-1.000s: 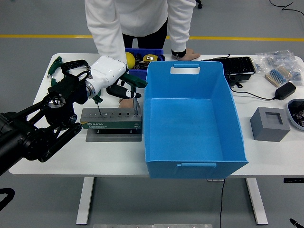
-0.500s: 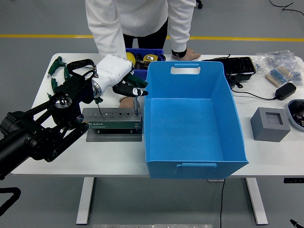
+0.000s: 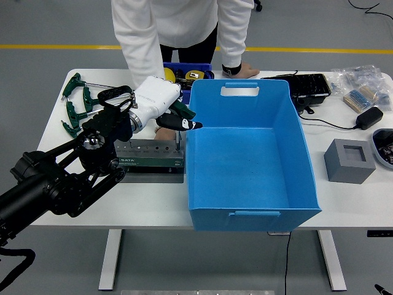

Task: Lift tool from toolbox,place it in box,lift tool from toolbox,place it in box

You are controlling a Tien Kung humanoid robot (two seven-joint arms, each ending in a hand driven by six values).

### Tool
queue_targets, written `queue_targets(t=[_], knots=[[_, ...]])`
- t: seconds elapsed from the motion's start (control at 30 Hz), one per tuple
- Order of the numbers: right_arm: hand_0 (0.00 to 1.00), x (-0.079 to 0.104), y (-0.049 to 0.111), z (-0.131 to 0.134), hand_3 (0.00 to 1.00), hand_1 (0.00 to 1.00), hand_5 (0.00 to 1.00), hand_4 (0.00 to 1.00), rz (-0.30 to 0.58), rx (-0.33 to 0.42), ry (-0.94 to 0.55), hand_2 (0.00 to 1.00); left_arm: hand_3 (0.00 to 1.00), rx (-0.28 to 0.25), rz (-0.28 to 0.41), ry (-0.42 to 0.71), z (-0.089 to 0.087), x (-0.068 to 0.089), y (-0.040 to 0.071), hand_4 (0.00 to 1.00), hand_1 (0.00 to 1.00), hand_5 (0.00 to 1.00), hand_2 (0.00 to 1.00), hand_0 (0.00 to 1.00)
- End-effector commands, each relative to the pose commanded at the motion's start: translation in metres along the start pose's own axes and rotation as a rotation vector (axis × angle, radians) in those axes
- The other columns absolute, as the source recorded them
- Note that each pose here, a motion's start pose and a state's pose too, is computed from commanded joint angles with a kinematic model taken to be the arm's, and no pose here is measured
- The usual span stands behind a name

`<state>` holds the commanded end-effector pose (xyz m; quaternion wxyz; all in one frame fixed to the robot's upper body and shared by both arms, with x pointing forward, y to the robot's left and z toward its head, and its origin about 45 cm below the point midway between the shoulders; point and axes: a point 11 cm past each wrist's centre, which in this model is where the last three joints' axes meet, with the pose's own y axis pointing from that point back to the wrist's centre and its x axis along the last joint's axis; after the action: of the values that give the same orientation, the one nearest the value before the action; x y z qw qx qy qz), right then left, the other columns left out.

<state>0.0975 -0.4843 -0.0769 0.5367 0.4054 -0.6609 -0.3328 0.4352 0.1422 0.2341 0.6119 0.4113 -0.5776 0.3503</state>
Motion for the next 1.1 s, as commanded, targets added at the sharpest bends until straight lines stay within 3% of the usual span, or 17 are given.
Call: queue_targets(t=[0.33,0.93,0.97,1.1], knots=[[0.733,0.002,0.0,0.003,0.654,0.667,0.809,0.915,0.004,-0.006,-0.002,0.717,0.094,-0.008,0.009,-0.008,0.004,-0.002,0.0,0.998,0.024,0.906,0.063,0.312],[0.733,0.001,0.0,0.004,0.654,0.667,0.806,0.915,0.003,-0.007,-0.005,0.717,0.002,-0.009,0.142,0.012,-0.006,0.022,0.001,0.998,0.002,0.884,0.002,0.268],[0.733,0.001,0.0,0.004,0.653,0.667,0.807,0.914,0.003,-0.007,-0.005,0.717,0.002,-0.011,0.149,0.015,-0.006,0.023,0.002,0.998,0.002,0.821,0.002,0.263],[0.733,0.001,0.0,0.005,0.653,0.667,0.807,0.914,0.002,-0.009,-0.006,0.717,0.002,-0.009,0.175,0.025,-0.007,0.028,0.001,0.998,0.002,0.821,0.002,0.263]])
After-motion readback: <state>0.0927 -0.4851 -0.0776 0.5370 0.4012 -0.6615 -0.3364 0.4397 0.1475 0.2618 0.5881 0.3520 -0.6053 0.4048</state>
